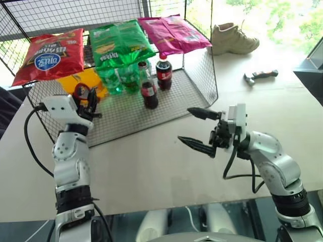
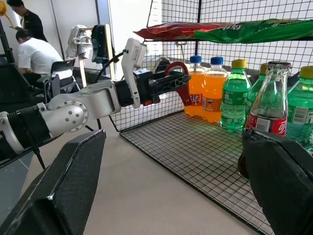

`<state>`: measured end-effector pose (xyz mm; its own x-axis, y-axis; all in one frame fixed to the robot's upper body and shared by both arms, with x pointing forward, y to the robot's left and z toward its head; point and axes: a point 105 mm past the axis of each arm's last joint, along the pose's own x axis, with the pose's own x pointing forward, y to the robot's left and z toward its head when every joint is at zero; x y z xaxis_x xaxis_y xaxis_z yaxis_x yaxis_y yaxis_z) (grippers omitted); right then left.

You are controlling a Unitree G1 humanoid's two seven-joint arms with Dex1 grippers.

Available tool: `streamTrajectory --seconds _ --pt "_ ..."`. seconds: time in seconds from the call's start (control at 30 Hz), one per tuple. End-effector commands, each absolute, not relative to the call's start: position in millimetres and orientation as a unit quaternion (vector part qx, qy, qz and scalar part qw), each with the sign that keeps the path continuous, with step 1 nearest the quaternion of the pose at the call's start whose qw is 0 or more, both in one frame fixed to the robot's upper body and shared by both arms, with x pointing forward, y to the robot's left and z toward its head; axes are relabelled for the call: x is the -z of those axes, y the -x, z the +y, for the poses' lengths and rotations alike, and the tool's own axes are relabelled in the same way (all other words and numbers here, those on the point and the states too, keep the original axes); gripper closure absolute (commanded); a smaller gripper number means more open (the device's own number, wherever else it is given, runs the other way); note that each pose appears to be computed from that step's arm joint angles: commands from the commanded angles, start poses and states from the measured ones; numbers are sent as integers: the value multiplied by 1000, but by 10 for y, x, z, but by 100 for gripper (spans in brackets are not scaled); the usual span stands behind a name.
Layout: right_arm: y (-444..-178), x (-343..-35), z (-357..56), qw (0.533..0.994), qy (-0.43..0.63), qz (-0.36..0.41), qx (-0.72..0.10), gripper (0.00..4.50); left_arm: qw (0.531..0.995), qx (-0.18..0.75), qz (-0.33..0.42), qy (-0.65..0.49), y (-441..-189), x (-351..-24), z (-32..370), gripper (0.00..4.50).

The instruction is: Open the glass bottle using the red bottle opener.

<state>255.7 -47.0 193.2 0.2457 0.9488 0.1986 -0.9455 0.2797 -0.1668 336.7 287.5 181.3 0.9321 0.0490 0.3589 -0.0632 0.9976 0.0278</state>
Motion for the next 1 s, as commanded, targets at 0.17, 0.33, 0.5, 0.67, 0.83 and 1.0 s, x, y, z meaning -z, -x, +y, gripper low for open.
streamTrajectory --seconds 0.17,0.33,0.5,0.67,0.83,1.0 --pt "-2532 -2041 -510 788 19 -158 -595 0 978 -16 -201 43 -3268 -1898 2858 447" --pt "-2537 -2036 -509 785 24 -156 -599 0 958 73 -222 164 -3158 -2020 2631 447" --pt "-2557 -2032 -498 783 24 -153 -602 0 920 154 -231 277 -3030 -2115 2417 447" --pt "-2570 -2040 -499 782 24 -153 -604 0 908 176 -227 306 -2999 -2134 2366 447" --pt "-2597 -2051 -486 782 25 -154 -603 0 897 156 -246 332 -3007 -2180 2499 447" --pt "-2602 -2043 -489 784 26 -154 -601 0 892 137 -257 345 -3025 -2216 2596 447"
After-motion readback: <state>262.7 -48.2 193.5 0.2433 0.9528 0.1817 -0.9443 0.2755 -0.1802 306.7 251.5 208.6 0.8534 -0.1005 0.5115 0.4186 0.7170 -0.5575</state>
